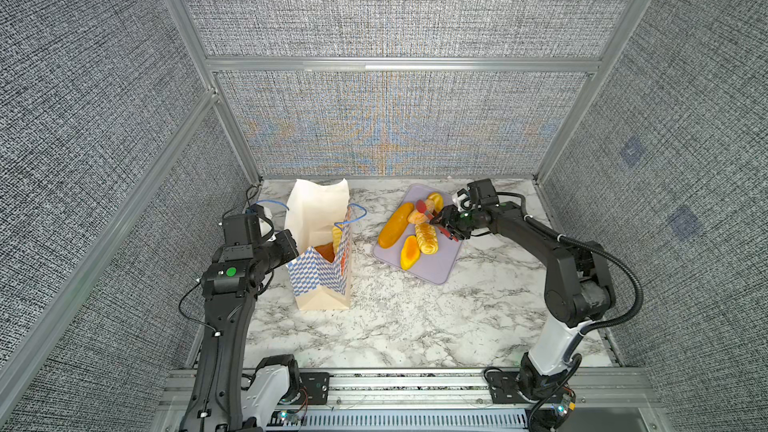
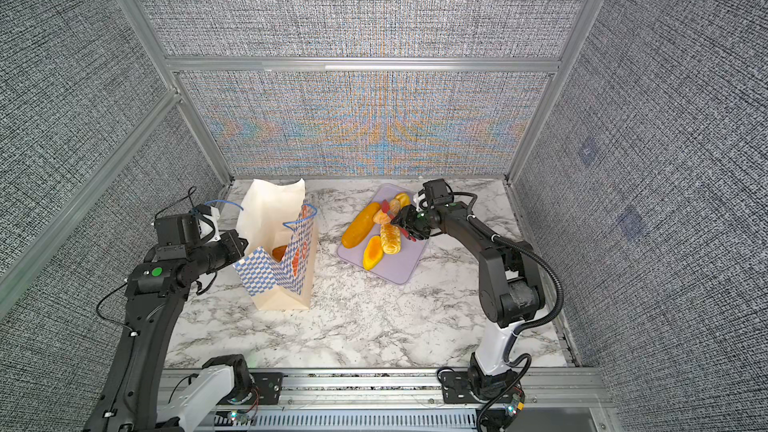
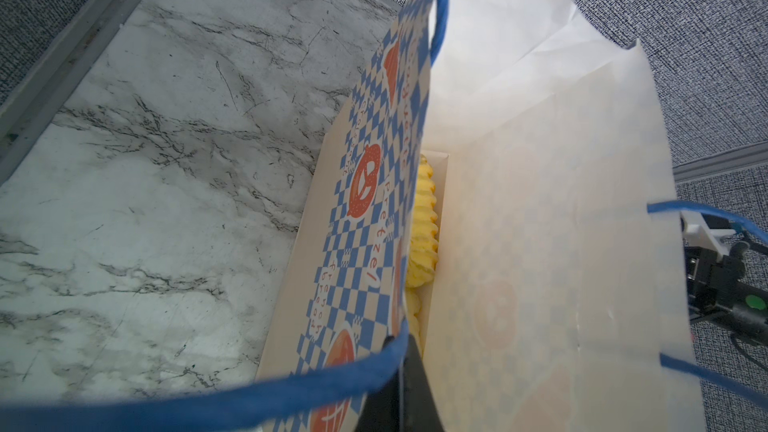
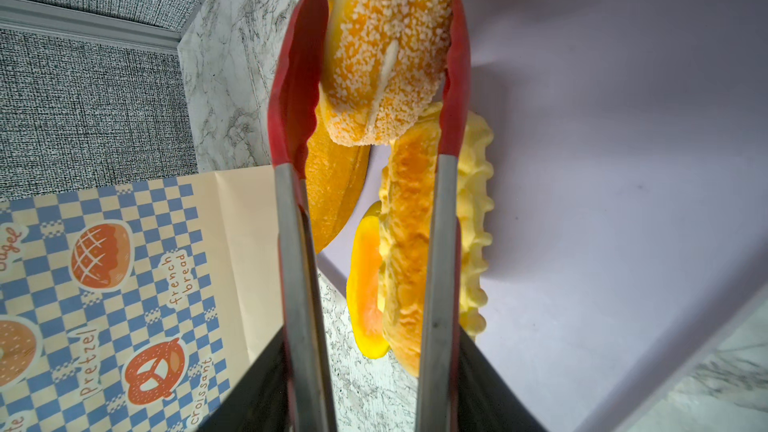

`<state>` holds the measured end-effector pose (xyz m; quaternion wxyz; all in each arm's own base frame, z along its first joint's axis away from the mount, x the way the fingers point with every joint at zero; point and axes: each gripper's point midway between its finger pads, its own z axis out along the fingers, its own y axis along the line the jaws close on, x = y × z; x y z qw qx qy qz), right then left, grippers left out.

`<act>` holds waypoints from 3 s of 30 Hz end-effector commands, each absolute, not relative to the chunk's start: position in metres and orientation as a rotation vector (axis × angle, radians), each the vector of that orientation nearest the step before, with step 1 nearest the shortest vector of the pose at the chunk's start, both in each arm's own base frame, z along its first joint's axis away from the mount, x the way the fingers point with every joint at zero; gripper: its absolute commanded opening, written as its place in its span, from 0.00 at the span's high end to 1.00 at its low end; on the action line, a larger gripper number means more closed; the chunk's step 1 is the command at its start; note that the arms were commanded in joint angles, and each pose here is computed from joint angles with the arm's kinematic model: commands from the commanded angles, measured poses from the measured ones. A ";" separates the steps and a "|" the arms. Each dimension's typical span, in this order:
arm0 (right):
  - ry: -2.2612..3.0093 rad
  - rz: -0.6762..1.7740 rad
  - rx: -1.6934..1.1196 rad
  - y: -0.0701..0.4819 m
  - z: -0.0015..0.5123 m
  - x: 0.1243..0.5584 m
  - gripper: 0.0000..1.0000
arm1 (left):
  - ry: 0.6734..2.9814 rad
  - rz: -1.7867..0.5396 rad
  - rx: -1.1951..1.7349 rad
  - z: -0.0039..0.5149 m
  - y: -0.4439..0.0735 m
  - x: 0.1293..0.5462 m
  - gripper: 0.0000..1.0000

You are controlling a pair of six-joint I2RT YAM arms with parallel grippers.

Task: Place the fake bread into the paper bag
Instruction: 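Lower the open tongs around the sugared bun on the tray, then squeeze the tongs on the sugared bun and lift it, then carry the sugared bun in the tongs over the open paper bag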

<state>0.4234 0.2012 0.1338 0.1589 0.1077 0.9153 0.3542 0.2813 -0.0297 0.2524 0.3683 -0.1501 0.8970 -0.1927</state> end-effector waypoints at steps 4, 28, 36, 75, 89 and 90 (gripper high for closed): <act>2.578 1.042 0.280 0.204 0.146 0.424 0.48 | 2.294 -0.480 -0.376 0.255 -0.028 0.282 0.96; 2.469 1.068 0.208 0.200 0.208 0.401 0.52 | 2.279 -0.496 -0.374 0.259 -0.030 0.279 0.96; 2.394 1.088 0.123 0.207 0.249 0.389 0.52 | 2.277 -0.500 -0.374 0.259 -0.030 0.279 0.96; 2.129 1.152 -0.557 0.321 0.365 0.319 0.52 | 2.279 -0.502 -0.374 0.258 -0.031 0.279 0.96; 2.131 1.161 -0.671 0.357 0.370 0.307 0.52 | 2.278 -0.498 -0.374 0.258 -0.030 0.278 0.96; 2.133 1.156 -0.681 0.360 0.370 0.306 0.52 | 2.278 -0.498 -0.373 0.257 -0.030 0.278 0.96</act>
